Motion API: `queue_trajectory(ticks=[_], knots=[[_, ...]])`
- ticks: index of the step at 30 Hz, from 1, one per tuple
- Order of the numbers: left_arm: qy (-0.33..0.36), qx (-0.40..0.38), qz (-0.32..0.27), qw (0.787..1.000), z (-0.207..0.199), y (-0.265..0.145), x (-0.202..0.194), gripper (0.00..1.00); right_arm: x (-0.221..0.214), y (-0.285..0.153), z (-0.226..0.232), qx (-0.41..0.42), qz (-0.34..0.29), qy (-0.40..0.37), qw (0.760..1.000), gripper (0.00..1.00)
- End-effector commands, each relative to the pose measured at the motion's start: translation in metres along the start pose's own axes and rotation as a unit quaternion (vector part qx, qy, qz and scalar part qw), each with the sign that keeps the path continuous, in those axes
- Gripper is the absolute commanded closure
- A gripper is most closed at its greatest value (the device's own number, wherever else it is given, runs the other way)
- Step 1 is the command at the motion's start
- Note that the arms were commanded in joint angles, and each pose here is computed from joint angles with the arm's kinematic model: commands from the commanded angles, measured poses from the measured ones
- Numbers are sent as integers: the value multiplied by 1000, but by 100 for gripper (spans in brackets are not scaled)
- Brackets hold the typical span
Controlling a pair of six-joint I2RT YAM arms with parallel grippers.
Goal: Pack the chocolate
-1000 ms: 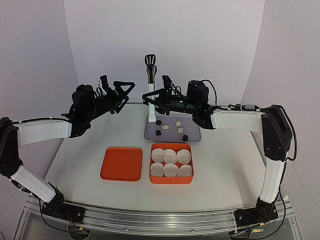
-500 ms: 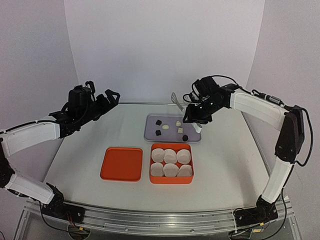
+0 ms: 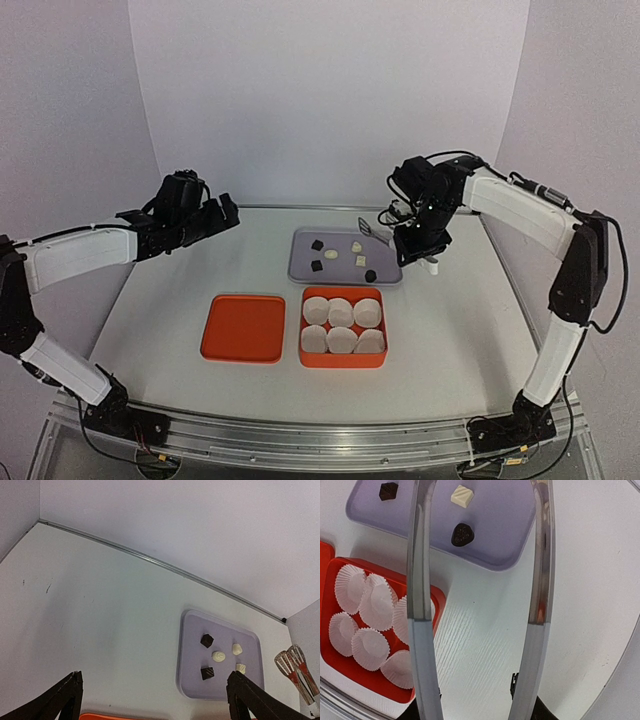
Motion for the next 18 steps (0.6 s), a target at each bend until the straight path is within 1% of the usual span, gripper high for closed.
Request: queue_trajectory(ticks=[1, 6, 9, 14, 18], knots=[[22, 35, 16, 999, 8, 10, 6, 0, 11, 4, 4, -2, 23, -46, 999, 55], [10, 30, 42, 999, 21, 23, 5, 0, 38, 24, 0, 19, 43, -15, 999, 56], [1, 31, 49, 998, 29, 30, 6, 0, 51, 34, 2, 29, 48, -17, 998, 56], [-7, 29, 61, 998, 37, 38, 6, 0, 65, 50, -3, 34, 61, 4, 998, 56], [-9, 34, 67, 997, 41, 42, 5, 0, 70, 67, -3, 45, 78, 6, 996, 58]])
Point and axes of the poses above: each gripper's point midway between its finger pads, its own y axis out along the fingers, its own z axis along the line the jaws close on, x = y × z, the point moved 10 cm from there along -y, back along the fingers, and after that the axes turned 8 degrees about y, right-handed, at the moved point
